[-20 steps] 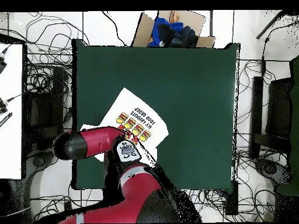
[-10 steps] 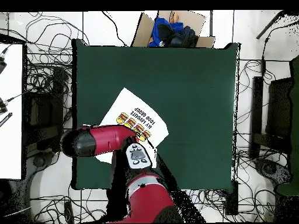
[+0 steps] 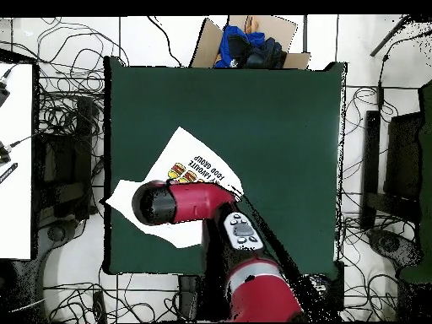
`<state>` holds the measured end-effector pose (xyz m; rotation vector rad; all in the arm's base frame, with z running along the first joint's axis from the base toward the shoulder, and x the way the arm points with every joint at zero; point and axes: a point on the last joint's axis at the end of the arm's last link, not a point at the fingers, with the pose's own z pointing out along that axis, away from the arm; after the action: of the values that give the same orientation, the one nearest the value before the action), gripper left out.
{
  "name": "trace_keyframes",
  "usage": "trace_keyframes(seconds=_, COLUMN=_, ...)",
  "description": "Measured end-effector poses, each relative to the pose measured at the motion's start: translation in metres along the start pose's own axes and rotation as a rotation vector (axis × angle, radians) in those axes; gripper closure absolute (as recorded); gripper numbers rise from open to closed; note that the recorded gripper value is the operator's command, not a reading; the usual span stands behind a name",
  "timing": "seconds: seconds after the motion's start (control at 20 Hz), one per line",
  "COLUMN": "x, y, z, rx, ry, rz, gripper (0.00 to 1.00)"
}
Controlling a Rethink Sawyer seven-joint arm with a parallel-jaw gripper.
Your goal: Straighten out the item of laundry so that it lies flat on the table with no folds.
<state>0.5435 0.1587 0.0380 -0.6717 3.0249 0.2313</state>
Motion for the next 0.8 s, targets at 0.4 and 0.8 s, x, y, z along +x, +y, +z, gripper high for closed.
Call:
trace_keyframes(seconds=0.4, x=0.034, y=-0.053, z=-0.019, rx=0.052, ry=0.084, rz=0.031, gripper=0.00)
trace_keyframes(seconds=0.8, x=0.057, y=-0.082, z=-0.039, rx=0.057, ry=0.169, rz=0.061, gripper=0.00)
